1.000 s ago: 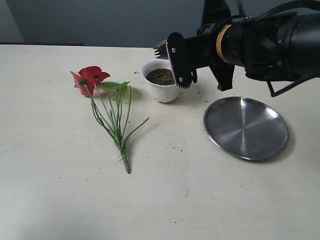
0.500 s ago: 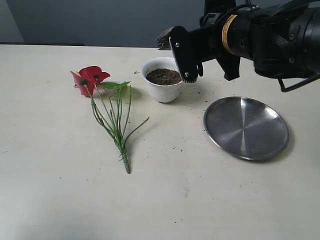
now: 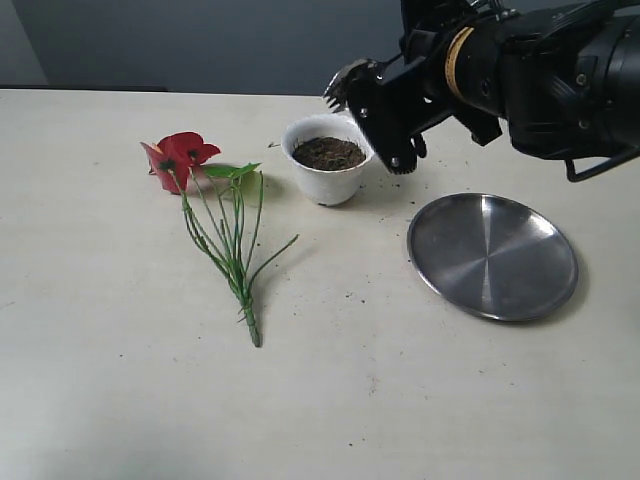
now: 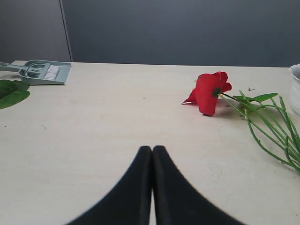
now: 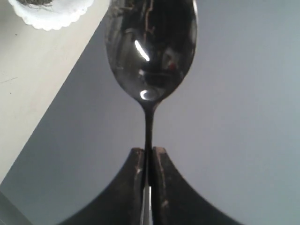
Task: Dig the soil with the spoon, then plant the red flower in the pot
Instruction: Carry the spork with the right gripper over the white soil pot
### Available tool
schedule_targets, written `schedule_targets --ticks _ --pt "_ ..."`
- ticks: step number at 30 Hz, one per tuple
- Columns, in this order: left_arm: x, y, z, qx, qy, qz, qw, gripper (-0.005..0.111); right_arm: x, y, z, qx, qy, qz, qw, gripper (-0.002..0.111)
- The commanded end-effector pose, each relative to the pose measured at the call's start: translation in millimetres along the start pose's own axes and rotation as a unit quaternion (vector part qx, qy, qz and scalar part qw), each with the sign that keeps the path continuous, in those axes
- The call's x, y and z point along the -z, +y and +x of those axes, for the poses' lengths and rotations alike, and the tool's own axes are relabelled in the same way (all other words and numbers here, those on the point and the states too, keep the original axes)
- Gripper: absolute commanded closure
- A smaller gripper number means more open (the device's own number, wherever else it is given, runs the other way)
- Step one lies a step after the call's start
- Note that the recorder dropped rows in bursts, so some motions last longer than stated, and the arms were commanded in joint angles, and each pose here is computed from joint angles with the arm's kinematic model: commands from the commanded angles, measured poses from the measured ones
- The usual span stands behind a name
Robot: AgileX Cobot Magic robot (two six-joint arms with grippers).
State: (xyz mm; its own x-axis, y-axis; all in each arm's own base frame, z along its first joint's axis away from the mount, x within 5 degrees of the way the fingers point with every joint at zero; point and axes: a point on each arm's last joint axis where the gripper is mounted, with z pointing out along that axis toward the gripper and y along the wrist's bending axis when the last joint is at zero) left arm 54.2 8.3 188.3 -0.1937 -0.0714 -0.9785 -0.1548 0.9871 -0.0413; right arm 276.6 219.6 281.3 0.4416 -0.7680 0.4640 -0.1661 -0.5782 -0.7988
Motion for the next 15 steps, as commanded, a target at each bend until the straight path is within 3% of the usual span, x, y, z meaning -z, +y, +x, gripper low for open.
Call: schedule_targets --ticks 1,7,15 --pt "-0.1 0.0 0.9 -0.002 -0.003 0.001 1.0 0.106 -6.9 3.9 -3.4 0.082 0.003 -0.008 0.997 0.109" --pt "-0.1 0.0 0.9 -0.002 -0.003 0.001 1.0 0.106 -19.7 10.4 -10.9 0.197 0.008 -0.008 0.98 0.109" --pt "-0.1 0.0 0.9 -0.002 -0.003 0.001 1.0 0.106 -36.2 22.7 -21.5 0.294 0.004 -0.031 0.955 0.109"
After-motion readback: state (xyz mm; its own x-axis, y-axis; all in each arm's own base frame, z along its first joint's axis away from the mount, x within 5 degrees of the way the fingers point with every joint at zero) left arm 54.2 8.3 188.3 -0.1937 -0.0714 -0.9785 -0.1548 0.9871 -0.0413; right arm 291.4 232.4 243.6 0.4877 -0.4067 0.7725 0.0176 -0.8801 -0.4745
